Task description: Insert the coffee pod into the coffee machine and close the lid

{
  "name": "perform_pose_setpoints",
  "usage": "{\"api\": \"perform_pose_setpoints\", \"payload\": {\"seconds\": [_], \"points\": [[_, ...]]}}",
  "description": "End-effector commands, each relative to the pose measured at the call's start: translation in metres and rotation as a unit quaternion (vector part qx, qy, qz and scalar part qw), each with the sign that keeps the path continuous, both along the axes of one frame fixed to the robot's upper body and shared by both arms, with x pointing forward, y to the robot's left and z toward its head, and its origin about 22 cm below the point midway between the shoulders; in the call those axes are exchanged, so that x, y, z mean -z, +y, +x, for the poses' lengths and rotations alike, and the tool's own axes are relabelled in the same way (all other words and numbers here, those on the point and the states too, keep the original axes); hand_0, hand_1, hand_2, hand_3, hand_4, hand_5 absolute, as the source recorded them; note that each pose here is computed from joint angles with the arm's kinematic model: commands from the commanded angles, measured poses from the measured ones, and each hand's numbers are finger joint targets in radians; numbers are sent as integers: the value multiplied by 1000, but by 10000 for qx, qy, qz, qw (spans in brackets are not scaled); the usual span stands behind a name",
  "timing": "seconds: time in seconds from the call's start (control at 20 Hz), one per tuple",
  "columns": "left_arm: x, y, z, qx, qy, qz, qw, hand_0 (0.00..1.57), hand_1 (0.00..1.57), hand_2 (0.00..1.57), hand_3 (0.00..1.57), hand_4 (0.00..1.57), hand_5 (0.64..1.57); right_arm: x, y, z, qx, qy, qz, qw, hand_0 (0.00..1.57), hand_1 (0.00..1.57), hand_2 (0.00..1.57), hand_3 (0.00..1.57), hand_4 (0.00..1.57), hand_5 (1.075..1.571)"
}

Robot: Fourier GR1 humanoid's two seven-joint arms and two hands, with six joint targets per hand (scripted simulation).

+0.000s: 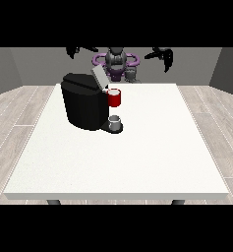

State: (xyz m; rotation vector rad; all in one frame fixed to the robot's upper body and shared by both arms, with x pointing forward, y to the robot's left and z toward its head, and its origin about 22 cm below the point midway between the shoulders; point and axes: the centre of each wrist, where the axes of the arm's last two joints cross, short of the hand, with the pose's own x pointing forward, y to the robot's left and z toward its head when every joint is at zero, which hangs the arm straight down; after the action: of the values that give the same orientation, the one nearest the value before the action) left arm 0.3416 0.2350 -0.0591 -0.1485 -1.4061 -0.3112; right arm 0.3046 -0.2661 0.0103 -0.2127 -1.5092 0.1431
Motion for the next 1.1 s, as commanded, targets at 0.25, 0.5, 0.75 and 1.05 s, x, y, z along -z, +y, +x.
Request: {"api": "perform_pose_setpoints", "payload": {"seconds": [0.25,0.5,0.75,1.05], "points": [[-30,-8,-6,100,-437,-99,9989,0,0,0,0,382,1571,-27,-24,31,152,-12,396,9991,0,0,0,0,0,1571],[-31,0,-15,5,-592,-16,9982,0,0,0,0,342,1571,-34,-8,47,164,80,1061,9942,0,0,0,0,129,1571],[-50,-6,-24,-27,-969,-108,9952,0,0,0,0,354,1571,-25,-13,51,173,116,965,9951,0,0,0,0,65,1571],[-69,0,-34,13,-1234,-52,9923,0,0,0,0,360,1571,-41,6,71,-149,-22,695,9975,0,0,0,0,0,1571]]}}
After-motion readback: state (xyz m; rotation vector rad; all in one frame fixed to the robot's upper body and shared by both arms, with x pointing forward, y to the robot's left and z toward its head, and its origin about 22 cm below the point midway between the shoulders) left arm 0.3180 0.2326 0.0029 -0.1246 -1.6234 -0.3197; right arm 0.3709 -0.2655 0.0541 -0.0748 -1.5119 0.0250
